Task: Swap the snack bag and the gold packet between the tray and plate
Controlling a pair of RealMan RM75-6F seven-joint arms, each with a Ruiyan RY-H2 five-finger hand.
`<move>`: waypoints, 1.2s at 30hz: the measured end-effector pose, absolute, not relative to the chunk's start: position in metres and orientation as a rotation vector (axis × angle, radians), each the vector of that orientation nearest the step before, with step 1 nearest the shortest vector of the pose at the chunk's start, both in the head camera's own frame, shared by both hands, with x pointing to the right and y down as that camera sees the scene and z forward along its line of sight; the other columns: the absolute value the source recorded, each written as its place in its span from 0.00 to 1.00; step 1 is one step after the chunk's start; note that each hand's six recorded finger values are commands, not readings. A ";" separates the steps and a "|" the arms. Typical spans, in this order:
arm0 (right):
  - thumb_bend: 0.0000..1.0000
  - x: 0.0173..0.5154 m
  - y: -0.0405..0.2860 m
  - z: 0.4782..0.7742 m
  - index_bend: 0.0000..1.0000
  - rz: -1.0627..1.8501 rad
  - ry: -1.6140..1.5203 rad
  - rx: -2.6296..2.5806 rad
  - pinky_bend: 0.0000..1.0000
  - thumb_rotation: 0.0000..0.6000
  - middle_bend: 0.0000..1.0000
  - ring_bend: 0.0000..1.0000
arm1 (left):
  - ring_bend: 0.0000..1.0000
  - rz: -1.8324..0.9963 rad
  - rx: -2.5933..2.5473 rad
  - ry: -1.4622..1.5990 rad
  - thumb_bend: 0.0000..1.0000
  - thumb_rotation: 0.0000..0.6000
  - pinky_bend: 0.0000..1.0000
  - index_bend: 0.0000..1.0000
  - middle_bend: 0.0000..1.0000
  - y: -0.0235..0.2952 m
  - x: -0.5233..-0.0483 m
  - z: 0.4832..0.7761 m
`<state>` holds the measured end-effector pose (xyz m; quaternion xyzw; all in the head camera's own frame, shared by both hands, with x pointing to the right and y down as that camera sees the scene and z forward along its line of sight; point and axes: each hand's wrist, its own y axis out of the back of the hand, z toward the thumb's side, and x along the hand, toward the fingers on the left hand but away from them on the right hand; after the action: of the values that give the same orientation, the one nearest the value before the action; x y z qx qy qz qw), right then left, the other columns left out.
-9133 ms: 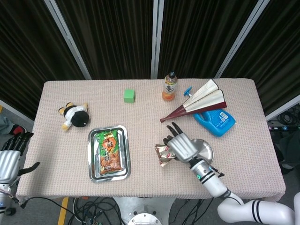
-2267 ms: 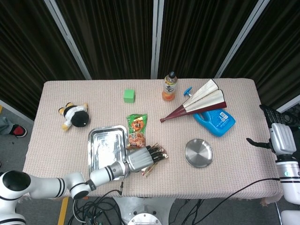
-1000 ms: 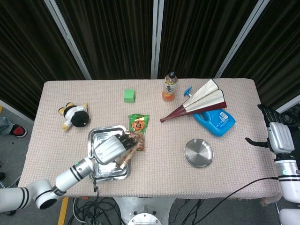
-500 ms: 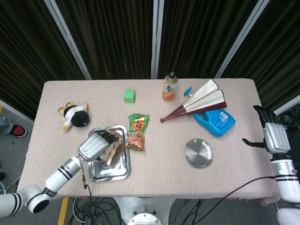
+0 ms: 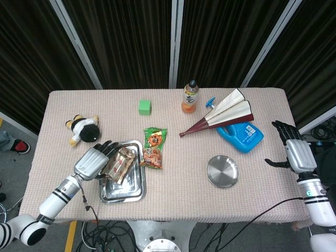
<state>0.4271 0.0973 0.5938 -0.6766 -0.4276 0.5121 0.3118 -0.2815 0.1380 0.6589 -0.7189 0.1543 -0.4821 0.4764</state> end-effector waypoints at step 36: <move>0.00 0.062 0.050 0.731 0.00 1.095 -0.209 -1.987 0.00 1.00 0.00 0.00 | 0.05 -1.548 -1.458 0.873 0.10 1.00 0.24 0.02 0.06 0.194 -0.468 0.589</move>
<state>0.0622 0.0500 0.7309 -0.7922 -0.0835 0.4364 0.4183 -0.4677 0.1941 0.5889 -0.5788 0.3465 -0.6144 0.4093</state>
